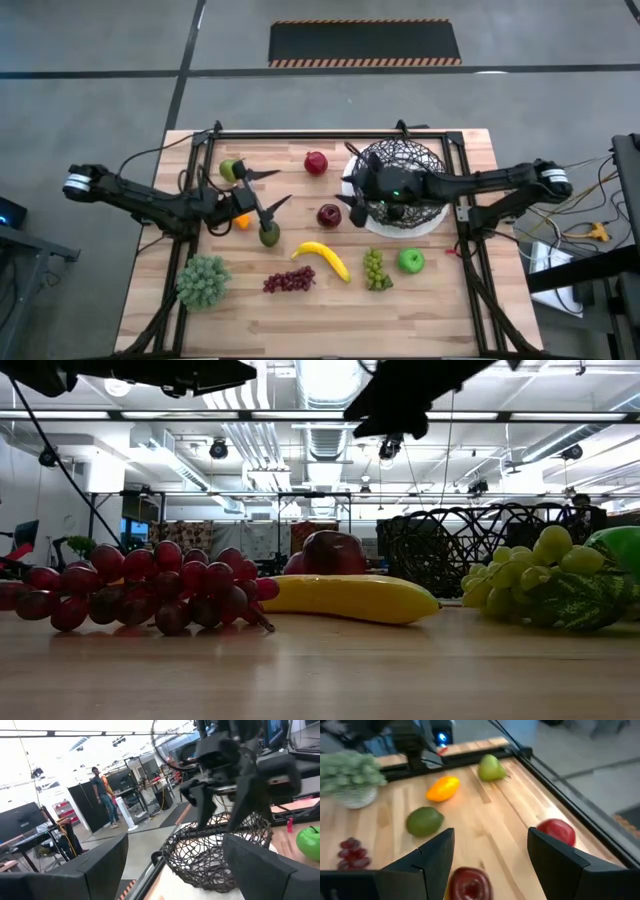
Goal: Build produce basket
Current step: Put the red pomegranate into the wire basket
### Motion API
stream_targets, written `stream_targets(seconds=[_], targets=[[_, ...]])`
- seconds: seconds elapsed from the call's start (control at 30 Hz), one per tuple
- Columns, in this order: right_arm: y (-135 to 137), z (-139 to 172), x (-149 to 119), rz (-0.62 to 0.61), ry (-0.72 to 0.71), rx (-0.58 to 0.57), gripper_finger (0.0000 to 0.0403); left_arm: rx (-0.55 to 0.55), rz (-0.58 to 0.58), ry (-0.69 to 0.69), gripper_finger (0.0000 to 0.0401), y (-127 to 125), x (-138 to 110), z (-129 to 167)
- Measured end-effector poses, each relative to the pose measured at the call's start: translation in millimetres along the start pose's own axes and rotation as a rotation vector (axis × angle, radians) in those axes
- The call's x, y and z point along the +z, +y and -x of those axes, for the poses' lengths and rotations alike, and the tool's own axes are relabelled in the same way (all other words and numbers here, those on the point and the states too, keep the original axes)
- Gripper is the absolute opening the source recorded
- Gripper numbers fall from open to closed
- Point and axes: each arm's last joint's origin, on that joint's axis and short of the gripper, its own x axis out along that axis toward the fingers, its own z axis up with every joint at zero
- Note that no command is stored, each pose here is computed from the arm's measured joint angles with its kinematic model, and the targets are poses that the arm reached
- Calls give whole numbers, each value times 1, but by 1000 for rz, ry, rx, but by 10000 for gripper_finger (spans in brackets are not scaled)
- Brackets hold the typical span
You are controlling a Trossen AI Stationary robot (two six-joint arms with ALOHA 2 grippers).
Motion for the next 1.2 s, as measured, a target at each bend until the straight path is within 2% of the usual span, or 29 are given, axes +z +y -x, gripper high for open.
stream_targets(seconds=[0.17,0.37,0.5,0.63,0.9,1.2], targets=[[-7,-25,23,-17,128,-66,245,3,4,-7,306,2,2,2],[-21,-56,48,-11,206,-133,301,0,1,-2,306,2,1,2],[-37,-76,57,-58,231,-184,339,-12,5,-9,306,0,2,4],[-52,-101,49,-75,275,-226,357,-24,4,-22,306,0,6,7],[-82,-144,33,-125,333,-297,359,-35,17,-26,306,8,11,17],[-88,-191,26,-60,417,-292,359,-32,20,-32,306,10,9,21]])
